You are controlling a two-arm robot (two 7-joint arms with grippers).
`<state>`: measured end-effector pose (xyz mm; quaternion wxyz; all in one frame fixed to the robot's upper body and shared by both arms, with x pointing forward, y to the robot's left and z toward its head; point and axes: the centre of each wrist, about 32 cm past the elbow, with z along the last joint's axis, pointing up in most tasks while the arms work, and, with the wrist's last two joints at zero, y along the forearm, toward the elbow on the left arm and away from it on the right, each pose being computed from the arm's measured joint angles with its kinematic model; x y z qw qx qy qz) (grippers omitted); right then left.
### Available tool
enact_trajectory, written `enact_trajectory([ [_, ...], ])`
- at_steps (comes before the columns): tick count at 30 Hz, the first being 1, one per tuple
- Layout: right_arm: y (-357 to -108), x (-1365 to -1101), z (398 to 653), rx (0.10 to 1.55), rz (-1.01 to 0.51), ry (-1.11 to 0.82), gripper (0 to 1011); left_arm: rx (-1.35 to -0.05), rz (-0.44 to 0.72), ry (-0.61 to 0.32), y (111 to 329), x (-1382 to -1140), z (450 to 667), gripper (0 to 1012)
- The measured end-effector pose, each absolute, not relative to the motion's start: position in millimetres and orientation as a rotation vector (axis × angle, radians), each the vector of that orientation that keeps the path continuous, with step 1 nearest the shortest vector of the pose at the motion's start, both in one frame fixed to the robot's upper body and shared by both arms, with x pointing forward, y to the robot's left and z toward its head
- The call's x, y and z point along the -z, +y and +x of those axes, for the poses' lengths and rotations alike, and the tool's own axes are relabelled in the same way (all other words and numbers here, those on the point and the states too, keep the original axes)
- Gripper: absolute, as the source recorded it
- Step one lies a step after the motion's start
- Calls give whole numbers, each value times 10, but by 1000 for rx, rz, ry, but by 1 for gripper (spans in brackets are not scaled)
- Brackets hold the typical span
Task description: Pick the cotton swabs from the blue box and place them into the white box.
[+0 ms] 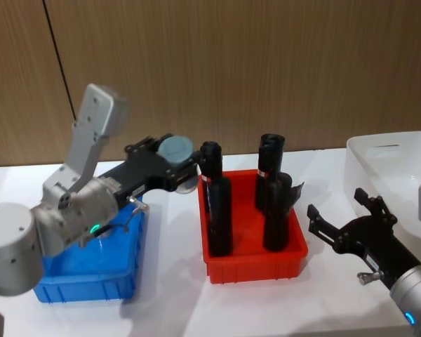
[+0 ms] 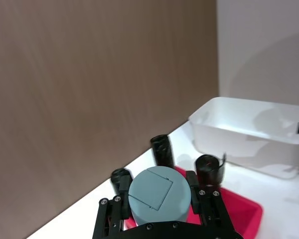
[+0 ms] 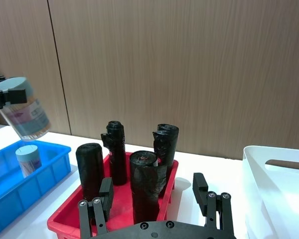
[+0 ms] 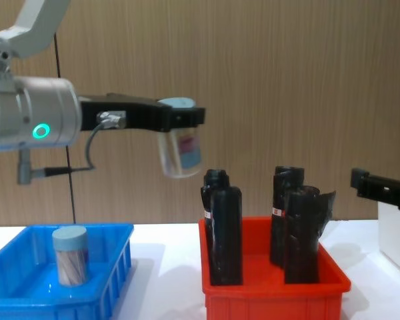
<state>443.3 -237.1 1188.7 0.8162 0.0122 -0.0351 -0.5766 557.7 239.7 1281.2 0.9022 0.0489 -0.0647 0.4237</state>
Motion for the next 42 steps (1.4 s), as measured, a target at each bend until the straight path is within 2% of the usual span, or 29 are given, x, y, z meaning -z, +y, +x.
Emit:
enact_trajectory([
  [11, -2371, -11887, 4433, 1229, 26, -75, 1002, -704, 105, -73, 2254, -13001, 5833, 670],
  [21, -2371, -11887, 4433, 1229, 26, -75, 1002, -541, 140, -6, 2071, -13207, 6170, 670],
  [27, -2371, -11887, 4433, 1229, 26, -75, 1002, -488, 155, 15, 2000, -13286, 6280, 670],
  [42, -2409, -11980, 4461, 1189, -13, -79, 1002, -428, 170, 40, 1918, -13381, 6395, 670],
])
